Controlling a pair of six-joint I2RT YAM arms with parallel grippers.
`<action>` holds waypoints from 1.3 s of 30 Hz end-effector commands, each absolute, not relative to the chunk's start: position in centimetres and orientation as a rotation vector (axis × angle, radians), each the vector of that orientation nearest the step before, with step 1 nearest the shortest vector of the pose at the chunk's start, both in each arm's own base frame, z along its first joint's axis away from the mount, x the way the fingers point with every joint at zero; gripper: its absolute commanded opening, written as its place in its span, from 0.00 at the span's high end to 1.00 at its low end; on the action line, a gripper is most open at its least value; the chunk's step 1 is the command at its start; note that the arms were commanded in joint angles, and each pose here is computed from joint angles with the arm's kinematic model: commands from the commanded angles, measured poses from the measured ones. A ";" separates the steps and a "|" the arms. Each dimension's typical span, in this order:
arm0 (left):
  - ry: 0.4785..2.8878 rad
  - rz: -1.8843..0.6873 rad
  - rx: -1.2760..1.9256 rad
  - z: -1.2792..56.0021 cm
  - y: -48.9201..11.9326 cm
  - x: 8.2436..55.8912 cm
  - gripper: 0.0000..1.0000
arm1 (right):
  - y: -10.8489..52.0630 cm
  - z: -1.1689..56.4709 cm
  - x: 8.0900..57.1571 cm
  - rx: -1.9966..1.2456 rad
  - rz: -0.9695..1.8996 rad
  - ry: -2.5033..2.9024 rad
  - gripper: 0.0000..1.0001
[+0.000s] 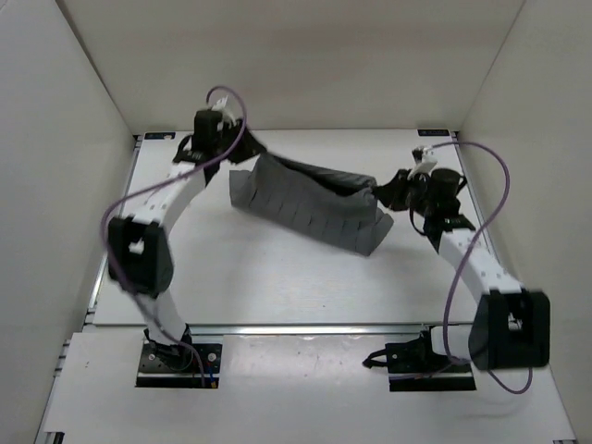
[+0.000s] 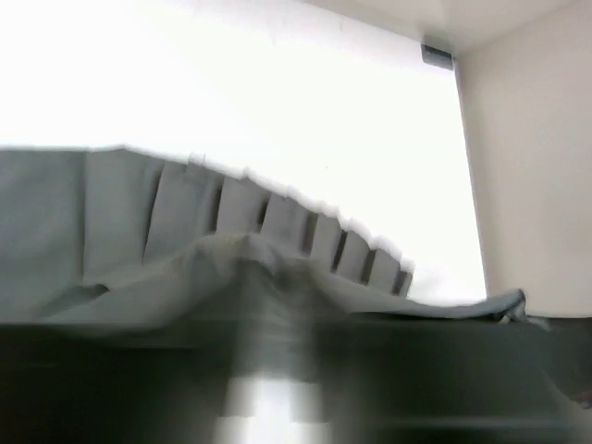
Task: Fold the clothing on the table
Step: Fold the skirt
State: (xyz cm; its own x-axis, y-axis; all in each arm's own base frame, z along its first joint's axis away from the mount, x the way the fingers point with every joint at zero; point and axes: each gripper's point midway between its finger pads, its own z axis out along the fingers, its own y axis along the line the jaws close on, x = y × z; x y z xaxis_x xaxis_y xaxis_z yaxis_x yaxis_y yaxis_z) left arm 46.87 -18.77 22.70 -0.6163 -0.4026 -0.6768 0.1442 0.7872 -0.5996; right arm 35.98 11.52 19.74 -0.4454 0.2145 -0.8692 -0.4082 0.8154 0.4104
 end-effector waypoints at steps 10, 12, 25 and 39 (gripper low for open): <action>2.180 -0.845 -0.338 13.7 -13.8 53.1 0.32 | 5.7 15.3 44.0 0.149 0.414 2.057 0.50; 2.243 -0.780 -0.319 11.9 -13.9 52.3 0.30 | 6.4 16.0 42.7 0.159 0.408 2.047 0.50; 2.417 -0.661 -0.242 6.4 -15.9 50.0 0.51 | 7.7 11.7 32.6 0.320 0.509 2.152 0.47; 2.496 -0.633 -0.149 3.6 -16.7 36.2 1.00 | 7.0 7.8 34.7 0.516 0.601 2.154 0.40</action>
State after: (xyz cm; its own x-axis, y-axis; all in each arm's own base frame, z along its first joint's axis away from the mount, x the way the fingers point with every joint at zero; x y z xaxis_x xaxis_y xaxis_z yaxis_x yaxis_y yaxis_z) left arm 36.62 -16.08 2.31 -0.8694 -0.2407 -0.4316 -0.0134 0.8846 -0.4662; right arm 31.67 6.40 5.49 -0.6376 0.5158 -0.5722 0.2062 0.8299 0.5184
